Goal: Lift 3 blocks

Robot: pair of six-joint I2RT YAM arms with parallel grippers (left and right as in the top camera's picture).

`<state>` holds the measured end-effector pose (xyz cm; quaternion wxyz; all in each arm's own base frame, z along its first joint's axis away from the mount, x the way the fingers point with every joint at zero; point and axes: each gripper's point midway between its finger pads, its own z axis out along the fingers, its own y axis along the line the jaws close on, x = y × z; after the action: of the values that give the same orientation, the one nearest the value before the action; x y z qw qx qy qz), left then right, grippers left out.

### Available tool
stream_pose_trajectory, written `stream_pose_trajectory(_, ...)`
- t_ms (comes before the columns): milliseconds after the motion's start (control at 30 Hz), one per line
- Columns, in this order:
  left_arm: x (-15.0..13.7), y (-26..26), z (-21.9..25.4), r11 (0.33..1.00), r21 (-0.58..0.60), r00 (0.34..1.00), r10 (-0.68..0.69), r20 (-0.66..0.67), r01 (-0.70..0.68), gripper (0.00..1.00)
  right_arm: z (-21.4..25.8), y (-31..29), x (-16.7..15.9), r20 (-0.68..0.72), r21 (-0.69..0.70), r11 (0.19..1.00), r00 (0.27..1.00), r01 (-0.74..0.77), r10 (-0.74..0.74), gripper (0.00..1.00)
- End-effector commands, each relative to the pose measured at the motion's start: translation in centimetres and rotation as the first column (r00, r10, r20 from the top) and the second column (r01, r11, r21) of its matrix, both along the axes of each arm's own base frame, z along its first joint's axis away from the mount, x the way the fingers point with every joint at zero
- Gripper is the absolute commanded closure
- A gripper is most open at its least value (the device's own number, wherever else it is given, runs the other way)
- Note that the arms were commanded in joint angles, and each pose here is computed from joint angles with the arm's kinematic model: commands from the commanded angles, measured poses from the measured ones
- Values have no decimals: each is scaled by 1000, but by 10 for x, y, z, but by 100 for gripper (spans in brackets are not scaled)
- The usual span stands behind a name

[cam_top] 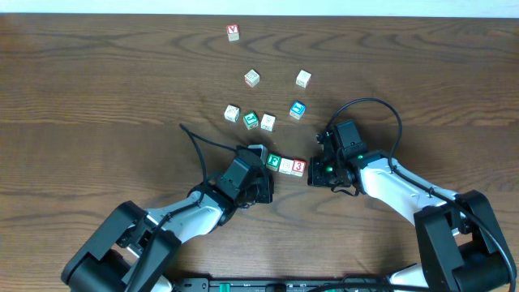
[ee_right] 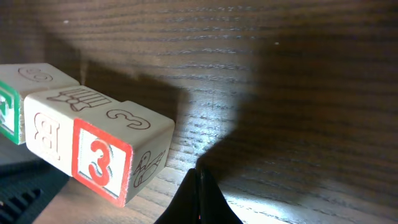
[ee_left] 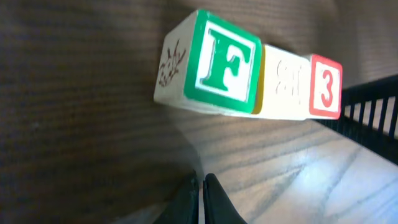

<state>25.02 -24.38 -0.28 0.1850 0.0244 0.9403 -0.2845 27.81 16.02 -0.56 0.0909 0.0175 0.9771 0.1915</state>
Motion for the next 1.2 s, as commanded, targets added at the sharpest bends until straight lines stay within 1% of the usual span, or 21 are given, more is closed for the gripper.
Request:
stream_pose_trajectory(0,-20,27,-31,996,86,994,11,-109,-1,93,-21,-23,-10,-41,-126,989,996,78,-83,99)
stream_pose_trajectory(167,-18,50,-38,987,109,972,139,-191,-119,93,-22,-24,-12,-58,-127,986,992,106,-114,99)
stream_pose_trajectory(300,-18,70,-44,974,144,949,206,-237,-175,93,-22,-24,-13,-62,-129,986,992,105,-114,99)
stream_pose_trajectory(367,-14,77,-44,970,147,945,227,-236,-196,92,-22,-24,-13,-62,-128,986,992,106,-114,99)
stream_pose_trajectory(400,-10,78,-42,973,136,950,216,-225,-189,93,-22,-24,-13,-62,-128,986,991,106,-115,99)
stream_pose_trajectory(500,-1,59,-27,998,17,984,57,-169,-55,92,-22,-24,-13,-69,-126,984,989,123,-132,99)
stream_pose_trajectory(533,3,56,-23,999,-3,988,32,-152,-33,92,-22,-24,-14,-76,-121,984,987,132,-141,99)
stream_pose_trajectory(733,31,48,-3,1000,-10,999,-14,-46,14,92,-19,-10,-20,-140,-43,983,973,178,-182,99)
stream_pose_trajectory(900,49,40,13,999,-19,999,-37,19,38,92,-16,-3,-18,-141,-4,985,975,175,-173,99)
stream_pose_trajectory(1000,57,40,18,999,-12,998,-33,47,33,92,-15,1,-16,-140,21,985,976,169,-165,99)
stream_pose_trajectory(1167,64,44,19,1000,17,997,-15,79,13,92,-14,1,-16,-132,22,987,979,158,-154,99)
